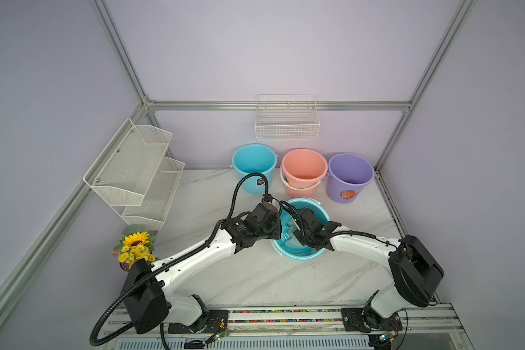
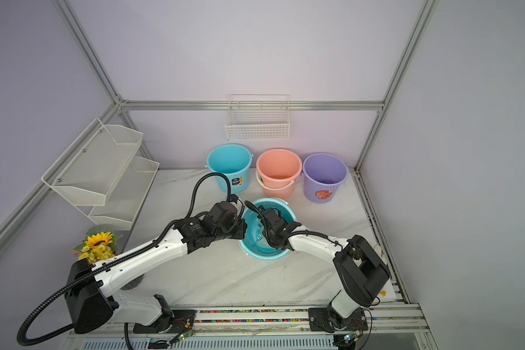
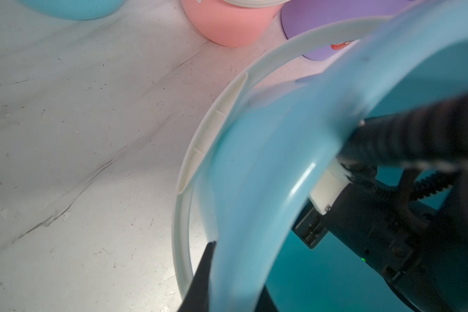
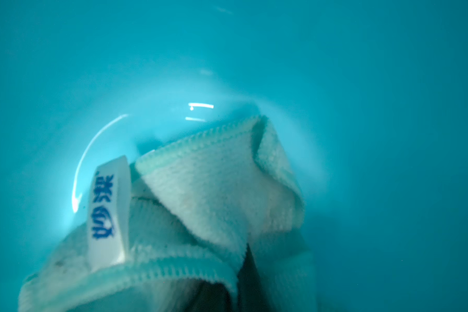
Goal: Wipe the inside of the bucket with a cloth
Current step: Wipe the dirt from the inside of the bucket.
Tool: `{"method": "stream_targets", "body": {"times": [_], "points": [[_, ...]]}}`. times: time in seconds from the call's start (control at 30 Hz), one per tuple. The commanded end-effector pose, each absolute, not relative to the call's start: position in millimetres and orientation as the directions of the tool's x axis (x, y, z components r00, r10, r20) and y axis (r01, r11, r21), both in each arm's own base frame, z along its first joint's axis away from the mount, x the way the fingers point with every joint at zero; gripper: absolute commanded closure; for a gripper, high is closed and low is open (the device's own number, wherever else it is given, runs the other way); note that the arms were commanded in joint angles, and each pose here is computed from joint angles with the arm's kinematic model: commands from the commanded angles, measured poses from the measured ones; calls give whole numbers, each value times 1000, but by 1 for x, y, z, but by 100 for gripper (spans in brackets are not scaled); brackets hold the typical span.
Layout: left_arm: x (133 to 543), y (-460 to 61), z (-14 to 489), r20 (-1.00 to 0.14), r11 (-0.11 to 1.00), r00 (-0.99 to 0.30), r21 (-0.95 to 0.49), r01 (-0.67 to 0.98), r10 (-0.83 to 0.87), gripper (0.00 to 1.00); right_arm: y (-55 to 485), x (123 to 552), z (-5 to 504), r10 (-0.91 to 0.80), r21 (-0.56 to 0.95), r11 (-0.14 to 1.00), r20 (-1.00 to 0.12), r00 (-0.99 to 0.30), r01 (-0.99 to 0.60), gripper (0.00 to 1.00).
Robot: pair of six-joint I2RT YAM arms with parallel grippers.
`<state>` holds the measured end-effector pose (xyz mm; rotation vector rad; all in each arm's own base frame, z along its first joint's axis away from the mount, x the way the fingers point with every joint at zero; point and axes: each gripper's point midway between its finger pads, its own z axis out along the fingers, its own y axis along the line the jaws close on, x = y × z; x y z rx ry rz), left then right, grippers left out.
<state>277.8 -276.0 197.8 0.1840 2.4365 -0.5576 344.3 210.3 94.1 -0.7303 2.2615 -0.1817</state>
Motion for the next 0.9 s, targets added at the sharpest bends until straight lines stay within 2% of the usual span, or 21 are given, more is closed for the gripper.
{"method": "stream_targets", "body": {"times": [0.0,0.17,0.4,0.63,0.77,0.87], "points": [[256,-297,209,-570,840,-819,-413,352,63,100,221,384,149,-377,-270,914,-840,-390,-302,100],[255,-298,209,-568,836,-821,-418,356,66,100,247,382,155,-313,-179,898,-902,-298,-401,100],[256,-299,210,-572,835,-818,-417,360,67,100,297,352,136,-308,0,751,-885,-350,-660,100],[257,-297,208,-576,841,-815,-405,358,70,100,320,300,98,-455,181,560,-748,-483,-808,100],[258,-296,207,-575,846,-815,-399,353,69,100,314,272,76,-546,267,516,-630,-553,-814,100],[260,-292,206,-572,856,-817,-386,345,72,100,302,259,63,-593,292,541,-533,-604,-789,100]]}}
